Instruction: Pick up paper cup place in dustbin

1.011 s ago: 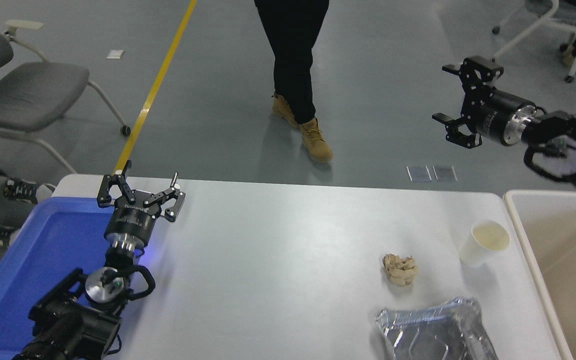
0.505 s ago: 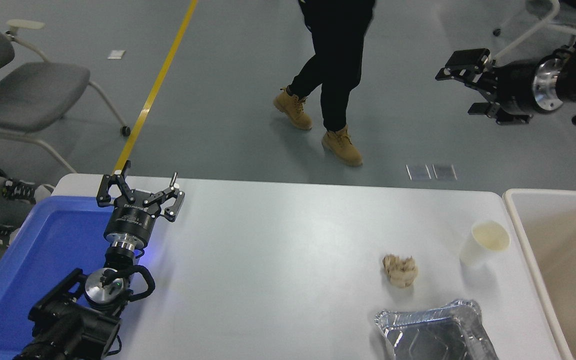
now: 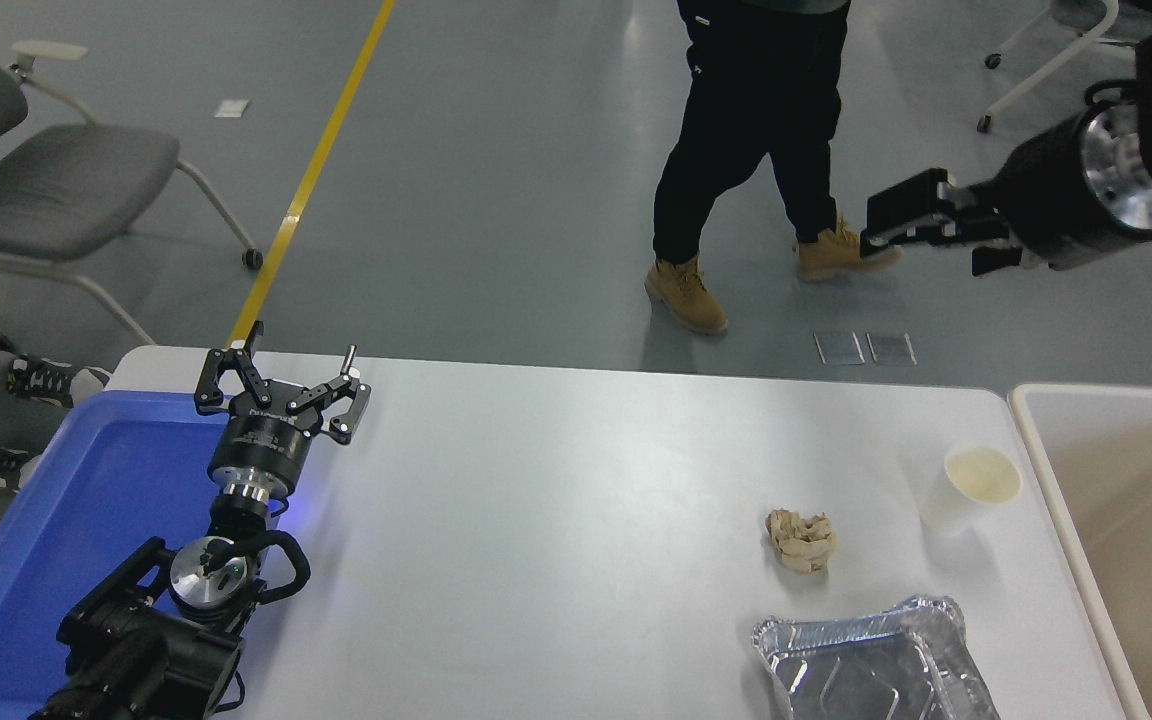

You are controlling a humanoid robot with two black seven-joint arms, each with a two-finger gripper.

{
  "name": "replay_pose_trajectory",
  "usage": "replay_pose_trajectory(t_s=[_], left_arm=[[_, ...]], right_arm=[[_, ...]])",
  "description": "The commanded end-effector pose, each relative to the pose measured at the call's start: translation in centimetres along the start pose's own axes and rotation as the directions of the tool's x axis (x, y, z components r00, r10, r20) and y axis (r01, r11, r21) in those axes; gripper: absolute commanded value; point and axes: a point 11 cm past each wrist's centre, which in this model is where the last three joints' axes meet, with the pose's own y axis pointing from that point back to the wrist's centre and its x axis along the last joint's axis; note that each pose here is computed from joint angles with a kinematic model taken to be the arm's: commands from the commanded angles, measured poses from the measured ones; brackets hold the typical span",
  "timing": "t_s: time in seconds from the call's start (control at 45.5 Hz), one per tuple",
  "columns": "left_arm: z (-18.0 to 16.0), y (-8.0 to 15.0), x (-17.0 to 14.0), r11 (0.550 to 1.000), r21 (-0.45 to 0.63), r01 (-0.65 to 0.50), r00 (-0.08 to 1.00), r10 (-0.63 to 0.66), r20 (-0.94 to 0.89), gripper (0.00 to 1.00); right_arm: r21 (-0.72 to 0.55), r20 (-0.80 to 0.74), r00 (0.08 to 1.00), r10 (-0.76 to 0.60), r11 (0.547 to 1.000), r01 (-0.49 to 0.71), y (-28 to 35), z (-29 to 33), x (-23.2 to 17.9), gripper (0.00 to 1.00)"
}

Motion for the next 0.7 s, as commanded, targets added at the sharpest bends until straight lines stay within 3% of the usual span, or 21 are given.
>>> replay_pose_trajectory(t_s=[0.0, 0.681], left_arm=[[0.0, 0.0, 0.0, 1.000, 0.000, -0.001, 1.000, 0.001, 0.000, 0.99], [0.1, 0.0, 0.0, 1.000, -0.001, 0.001, 1.000, -0.001, 0.002, 0.99]], right_arm=[[-0.043, -0.049, 0.989, -0.142, 0.989, 0.140, 1.7, 0.8, -2.1, 1.00], [-0.057, -0.047, 0.969, -0.242, 0.969, 0.239, -2.2, 5.2, -4.9, 1.00]])
